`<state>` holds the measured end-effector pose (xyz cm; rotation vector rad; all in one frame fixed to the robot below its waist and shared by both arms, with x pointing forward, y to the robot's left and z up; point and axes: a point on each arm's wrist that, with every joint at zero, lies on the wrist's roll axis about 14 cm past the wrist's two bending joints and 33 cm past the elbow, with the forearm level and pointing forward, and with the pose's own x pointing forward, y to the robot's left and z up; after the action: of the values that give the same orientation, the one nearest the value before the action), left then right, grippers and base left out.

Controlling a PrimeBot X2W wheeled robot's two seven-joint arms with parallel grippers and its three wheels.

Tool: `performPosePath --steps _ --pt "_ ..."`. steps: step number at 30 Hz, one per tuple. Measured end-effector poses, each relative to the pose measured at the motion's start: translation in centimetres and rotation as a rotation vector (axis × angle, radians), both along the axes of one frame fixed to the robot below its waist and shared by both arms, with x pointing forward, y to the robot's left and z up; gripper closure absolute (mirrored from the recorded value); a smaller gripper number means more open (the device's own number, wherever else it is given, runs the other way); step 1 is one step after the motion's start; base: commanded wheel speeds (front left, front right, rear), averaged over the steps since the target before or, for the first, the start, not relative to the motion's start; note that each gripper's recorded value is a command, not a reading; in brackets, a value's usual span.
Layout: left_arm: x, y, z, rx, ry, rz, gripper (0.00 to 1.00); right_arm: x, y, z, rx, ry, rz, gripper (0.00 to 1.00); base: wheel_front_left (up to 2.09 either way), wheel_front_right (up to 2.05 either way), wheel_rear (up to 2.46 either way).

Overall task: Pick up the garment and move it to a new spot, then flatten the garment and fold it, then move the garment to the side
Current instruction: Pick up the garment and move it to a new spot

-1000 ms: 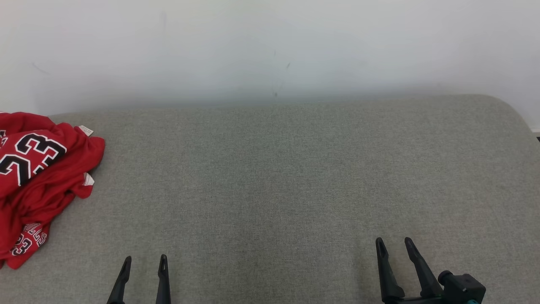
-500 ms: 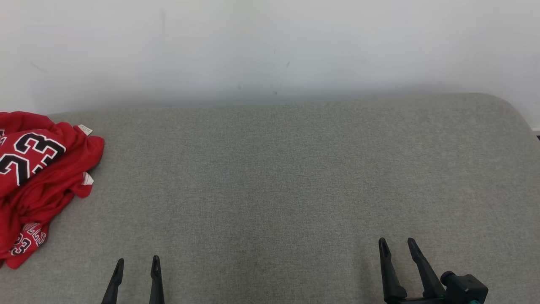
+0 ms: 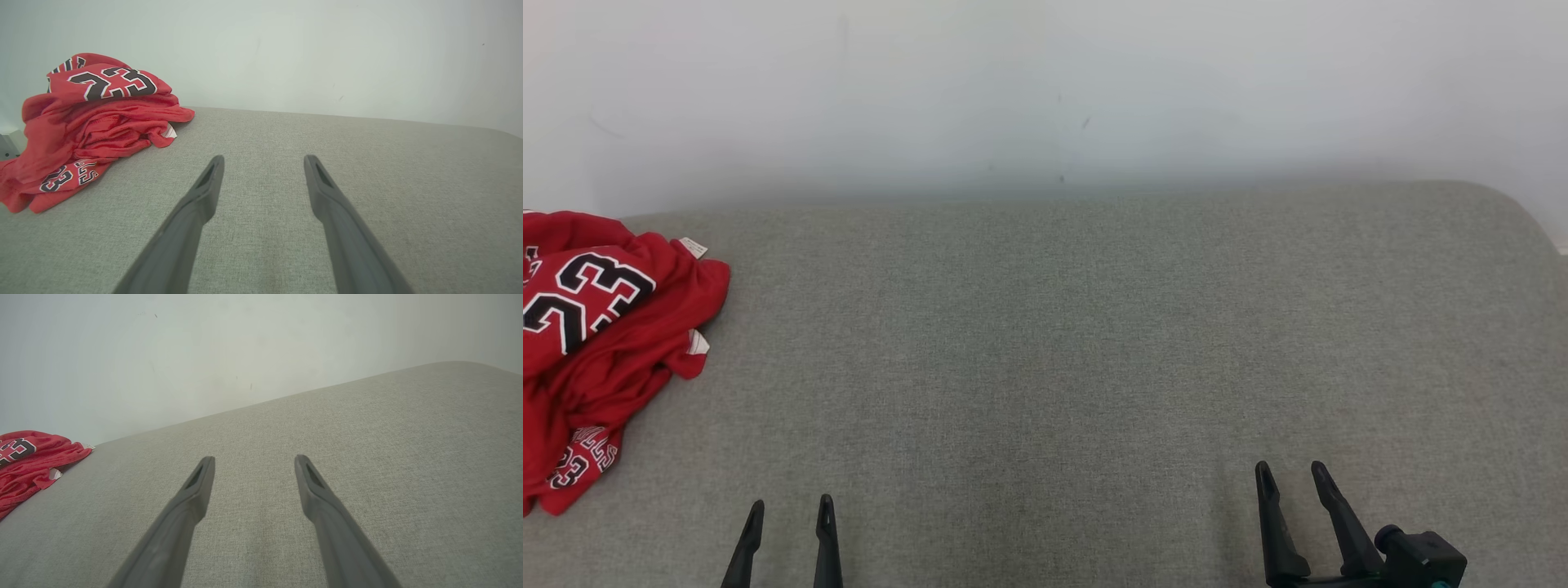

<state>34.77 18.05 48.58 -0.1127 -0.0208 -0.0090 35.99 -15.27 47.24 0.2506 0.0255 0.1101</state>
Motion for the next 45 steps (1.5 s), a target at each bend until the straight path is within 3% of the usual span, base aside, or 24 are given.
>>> performPosePath --steps 16,45 --pt "-2.2 3.8 -0.2 0.014 0.011 0.138 0.00 0.9 2.9 -0.4 -0.011 0.011 0.091 0.00 0.00 0.00 0.00" --pt "-12.8 12.5 -1.1 0.028 0.047 0.521 0.00 1.9 14.2 -1.2 -0.031 0.032 0.434 0.00 0.00 0.00 0.00"
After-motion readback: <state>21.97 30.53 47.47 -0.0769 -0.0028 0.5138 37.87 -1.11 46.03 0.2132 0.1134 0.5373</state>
